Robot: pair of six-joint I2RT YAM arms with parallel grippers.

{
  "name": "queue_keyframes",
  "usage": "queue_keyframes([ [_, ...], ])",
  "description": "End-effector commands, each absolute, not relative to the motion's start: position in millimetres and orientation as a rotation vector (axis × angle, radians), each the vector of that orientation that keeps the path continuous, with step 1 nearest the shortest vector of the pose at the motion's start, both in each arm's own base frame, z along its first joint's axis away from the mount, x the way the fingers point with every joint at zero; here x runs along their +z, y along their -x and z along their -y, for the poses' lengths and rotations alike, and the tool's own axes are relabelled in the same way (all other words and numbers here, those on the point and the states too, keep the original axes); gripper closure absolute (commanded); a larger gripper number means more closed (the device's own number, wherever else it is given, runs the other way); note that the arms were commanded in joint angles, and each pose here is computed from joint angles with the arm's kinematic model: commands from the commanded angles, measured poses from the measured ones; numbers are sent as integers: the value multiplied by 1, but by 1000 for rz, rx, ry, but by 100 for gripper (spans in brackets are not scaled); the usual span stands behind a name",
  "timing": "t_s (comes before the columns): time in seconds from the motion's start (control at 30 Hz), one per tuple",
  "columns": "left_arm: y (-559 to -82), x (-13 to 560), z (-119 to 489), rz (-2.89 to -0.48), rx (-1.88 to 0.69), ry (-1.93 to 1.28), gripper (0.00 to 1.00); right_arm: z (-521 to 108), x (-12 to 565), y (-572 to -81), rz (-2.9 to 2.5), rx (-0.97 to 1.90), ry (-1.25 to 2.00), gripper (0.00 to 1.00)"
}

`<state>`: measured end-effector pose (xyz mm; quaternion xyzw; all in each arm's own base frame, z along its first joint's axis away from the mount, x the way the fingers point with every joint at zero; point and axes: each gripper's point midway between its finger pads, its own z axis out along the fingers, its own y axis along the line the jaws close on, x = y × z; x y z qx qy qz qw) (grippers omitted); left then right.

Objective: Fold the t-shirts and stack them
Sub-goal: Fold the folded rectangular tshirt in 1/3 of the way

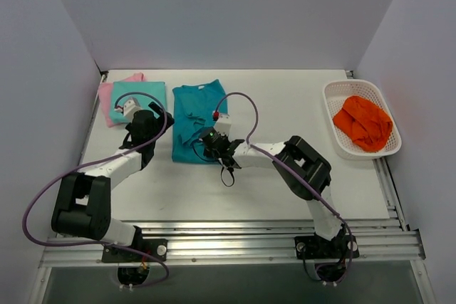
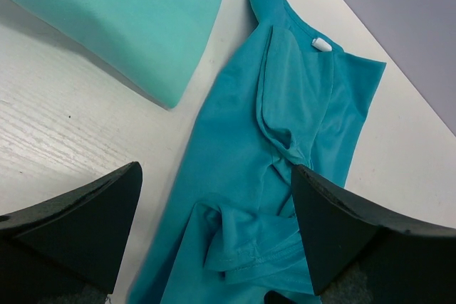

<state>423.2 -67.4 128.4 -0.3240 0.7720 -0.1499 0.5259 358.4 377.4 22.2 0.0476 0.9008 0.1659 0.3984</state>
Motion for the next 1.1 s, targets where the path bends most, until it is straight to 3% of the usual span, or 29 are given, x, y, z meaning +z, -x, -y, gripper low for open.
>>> queue_keyframes([
  [0.0, -433, 138, 69, -1801, -388, 747, 6, -381, 27, -374, -2265, 436, -151, 100],
  [0.4, -438, 131, 71, -1807, -390, 732, 6, -381, 32, -412, -2249, 433, -144, 100],
  [0.73, -437, 116, 70, -1834, -371, 725, 5, -382, 18, -497, -2238, 486, -178, 100],
  [0.97, -438, 110, 75, -1852, -384, 706, 5, -384, 47, -555, -2160, 630, -204, 100],
  [1.03, -439, 108, 76, -1856, -390, 703, 4, -391, 64, -563, -2126, 732, -184, 95],
  [1.07, -440, 105, 78, -1862, -399, 699, 4, -397, 77, -568, -2082, 779, -173, 87],
])
